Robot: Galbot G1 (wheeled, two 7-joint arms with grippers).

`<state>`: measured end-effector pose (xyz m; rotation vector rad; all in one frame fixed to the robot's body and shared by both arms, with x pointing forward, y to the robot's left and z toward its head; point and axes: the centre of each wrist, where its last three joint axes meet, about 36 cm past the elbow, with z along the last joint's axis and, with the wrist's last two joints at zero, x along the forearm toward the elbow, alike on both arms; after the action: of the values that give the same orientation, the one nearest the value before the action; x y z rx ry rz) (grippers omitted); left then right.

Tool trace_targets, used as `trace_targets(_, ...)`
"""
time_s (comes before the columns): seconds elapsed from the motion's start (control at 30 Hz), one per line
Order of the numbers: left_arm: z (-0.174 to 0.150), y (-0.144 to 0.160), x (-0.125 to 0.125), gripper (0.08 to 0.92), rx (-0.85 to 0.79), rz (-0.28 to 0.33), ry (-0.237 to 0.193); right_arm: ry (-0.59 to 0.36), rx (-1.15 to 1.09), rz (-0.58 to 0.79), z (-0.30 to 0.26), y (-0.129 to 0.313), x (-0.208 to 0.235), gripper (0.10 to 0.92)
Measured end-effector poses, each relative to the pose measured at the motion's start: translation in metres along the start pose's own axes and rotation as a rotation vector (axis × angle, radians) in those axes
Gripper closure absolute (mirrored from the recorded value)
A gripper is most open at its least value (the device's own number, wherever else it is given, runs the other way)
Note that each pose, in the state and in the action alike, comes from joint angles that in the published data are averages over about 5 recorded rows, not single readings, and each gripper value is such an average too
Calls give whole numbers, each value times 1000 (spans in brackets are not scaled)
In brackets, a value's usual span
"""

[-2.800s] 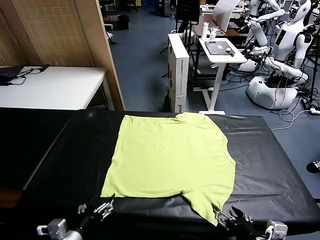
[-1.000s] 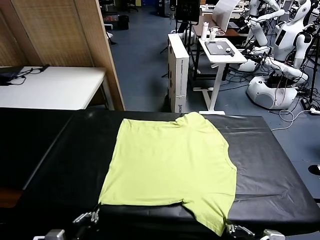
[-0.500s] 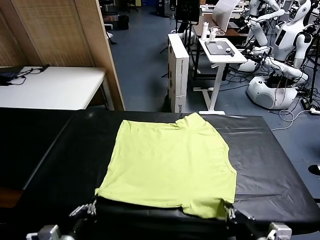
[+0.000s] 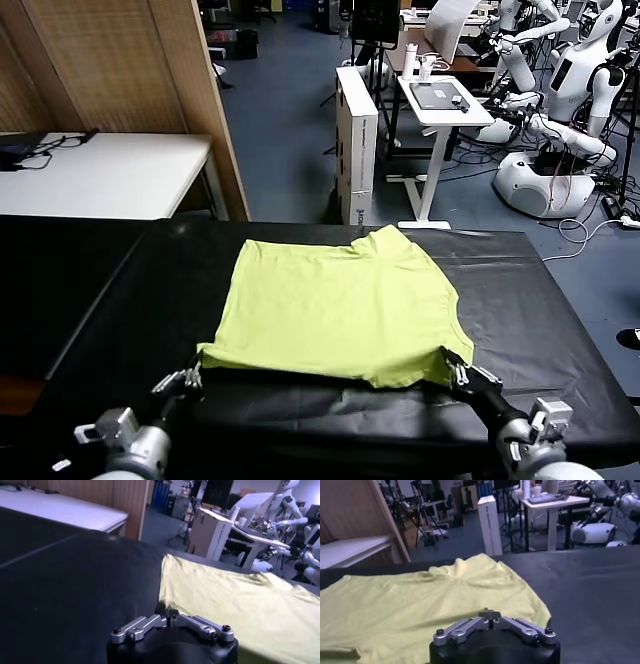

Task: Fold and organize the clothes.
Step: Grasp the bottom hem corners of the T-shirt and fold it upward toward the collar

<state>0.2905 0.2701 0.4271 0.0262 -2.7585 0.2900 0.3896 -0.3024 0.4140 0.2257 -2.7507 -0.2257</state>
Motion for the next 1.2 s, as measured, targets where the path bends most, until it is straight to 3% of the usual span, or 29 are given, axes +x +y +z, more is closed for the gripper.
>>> trace_targets(0.53,4,14,-43,853,-46,-4,19,15,35,23,-4,-8,-40,882)
trace_targets(1.2,10,25,-79,846,-96,3,61,11,30,47,-4,-11,-37,882)
